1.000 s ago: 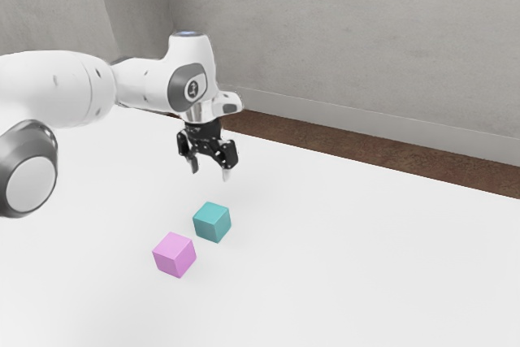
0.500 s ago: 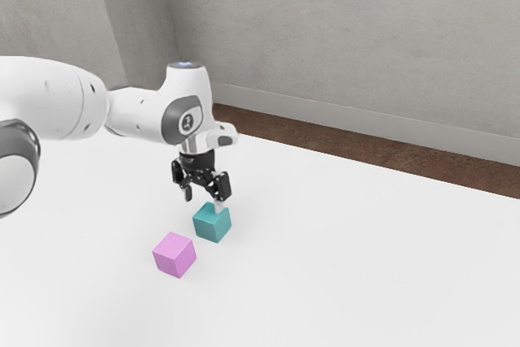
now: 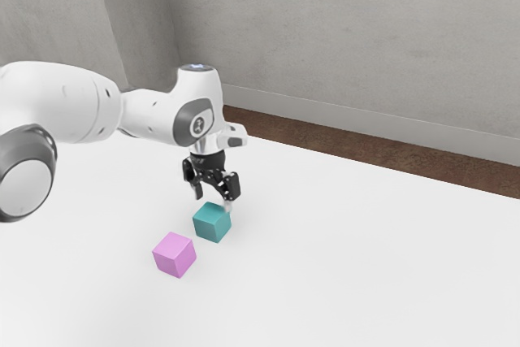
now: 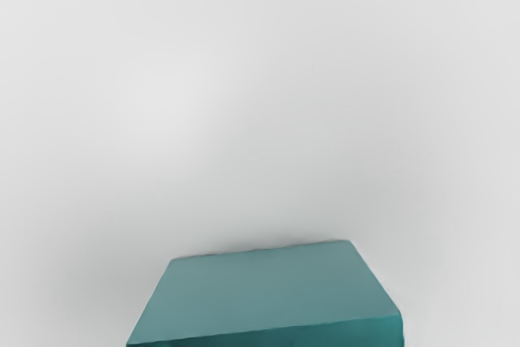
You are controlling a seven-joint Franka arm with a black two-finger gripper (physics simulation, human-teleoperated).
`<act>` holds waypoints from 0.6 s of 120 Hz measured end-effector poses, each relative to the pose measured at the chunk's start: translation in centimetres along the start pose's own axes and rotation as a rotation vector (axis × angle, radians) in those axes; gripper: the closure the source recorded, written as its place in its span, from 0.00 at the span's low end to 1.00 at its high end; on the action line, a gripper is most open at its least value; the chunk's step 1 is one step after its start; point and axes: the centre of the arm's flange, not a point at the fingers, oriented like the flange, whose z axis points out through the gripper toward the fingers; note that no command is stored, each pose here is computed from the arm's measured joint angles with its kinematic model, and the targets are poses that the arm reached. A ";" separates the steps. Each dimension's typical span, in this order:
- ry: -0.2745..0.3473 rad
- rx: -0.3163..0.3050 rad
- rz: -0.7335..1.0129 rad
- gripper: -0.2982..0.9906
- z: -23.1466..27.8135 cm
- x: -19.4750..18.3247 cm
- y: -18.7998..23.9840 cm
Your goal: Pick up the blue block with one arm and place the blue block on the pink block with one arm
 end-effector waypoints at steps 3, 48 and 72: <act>0.001 0.000 0.004 0.25 0.0 0.1 0.2; -0.028 -0.003 0.021 0.25 1.4 -0.7 1.1; -0.047 0.000 0.013 0.25 3.1 -0.6 0.6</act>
